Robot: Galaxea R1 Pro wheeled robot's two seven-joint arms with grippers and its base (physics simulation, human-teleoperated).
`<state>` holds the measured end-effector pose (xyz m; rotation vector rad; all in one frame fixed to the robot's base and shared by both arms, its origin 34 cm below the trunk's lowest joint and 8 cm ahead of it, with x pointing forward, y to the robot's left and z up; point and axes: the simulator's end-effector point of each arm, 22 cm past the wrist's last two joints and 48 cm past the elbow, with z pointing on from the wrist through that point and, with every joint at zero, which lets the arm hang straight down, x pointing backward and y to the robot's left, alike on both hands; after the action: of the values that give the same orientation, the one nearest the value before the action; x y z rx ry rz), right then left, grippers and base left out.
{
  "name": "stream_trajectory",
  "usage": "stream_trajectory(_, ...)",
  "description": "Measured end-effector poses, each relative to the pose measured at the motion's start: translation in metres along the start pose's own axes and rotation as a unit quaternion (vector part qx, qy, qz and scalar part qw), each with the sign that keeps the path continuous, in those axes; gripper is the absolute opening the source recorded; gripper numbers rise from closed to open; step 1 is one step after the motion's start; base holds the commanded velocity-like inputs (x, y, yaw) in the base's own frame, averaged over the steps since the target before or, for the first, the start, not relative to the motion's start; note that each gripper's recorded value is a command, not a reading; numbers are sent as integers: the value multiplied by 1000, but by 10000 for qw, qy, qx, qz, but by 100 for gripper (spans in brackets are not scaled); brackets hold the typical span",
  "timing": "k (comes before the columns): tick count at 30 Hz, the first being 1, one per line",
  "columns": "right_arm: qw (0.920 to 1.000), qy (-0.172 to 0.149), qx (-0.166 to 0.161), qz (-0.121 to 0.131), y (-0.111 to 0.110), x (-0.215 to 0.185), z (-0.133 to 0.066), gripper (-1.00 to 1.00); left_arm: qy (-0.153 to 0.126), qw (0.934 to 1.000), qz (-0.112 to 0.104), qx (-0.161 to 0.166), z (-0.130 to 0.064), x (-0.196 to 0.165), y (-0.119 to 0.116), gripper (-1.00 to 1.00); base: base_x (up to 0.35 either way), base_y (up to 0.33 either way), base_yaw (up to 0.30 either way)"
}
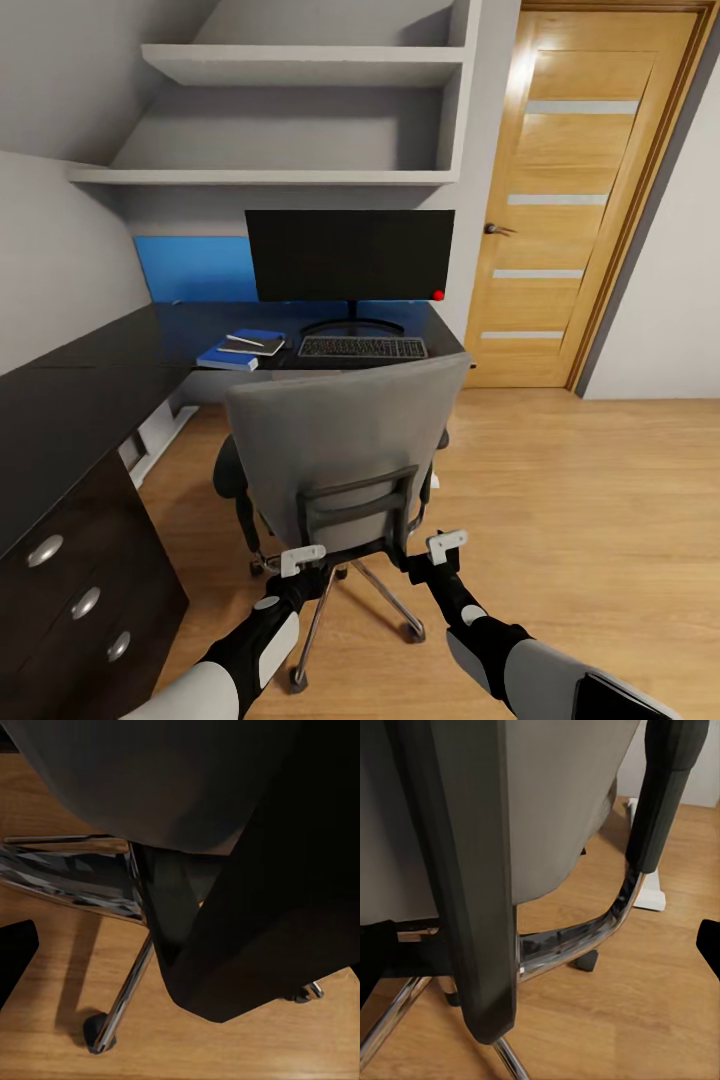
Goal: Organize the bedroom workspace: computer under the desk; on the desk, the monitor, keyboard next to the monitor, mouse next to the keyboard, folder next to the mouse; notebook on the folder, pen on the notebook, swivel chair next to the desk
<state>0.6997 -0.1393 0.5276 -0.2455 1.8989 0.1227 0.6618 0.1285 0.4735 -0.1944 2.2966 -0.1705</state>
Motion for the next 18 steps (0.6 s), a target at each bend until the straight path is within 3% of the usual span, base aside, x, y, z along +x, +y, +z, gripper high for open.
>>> stream_trajectory(8, 10000, 3, 10, 2, -1, 0, 0, 100, 33, 10000, 15, -11, 0, 4, 1, 100, 46, 0, 0)
stream_trajectory(14, 10000, 8, 11, 5, -1, 2, -1, 100, -162, 9999, -25, -19, 0, -4, 2, 100, 41, 0, 0)
stream_trajectory(18, 10000, 12, 11, 6, -1, 2, -1, 100, -166, 9999, -28, -20, 0, -4, 2, 100, -225, 0, 0)
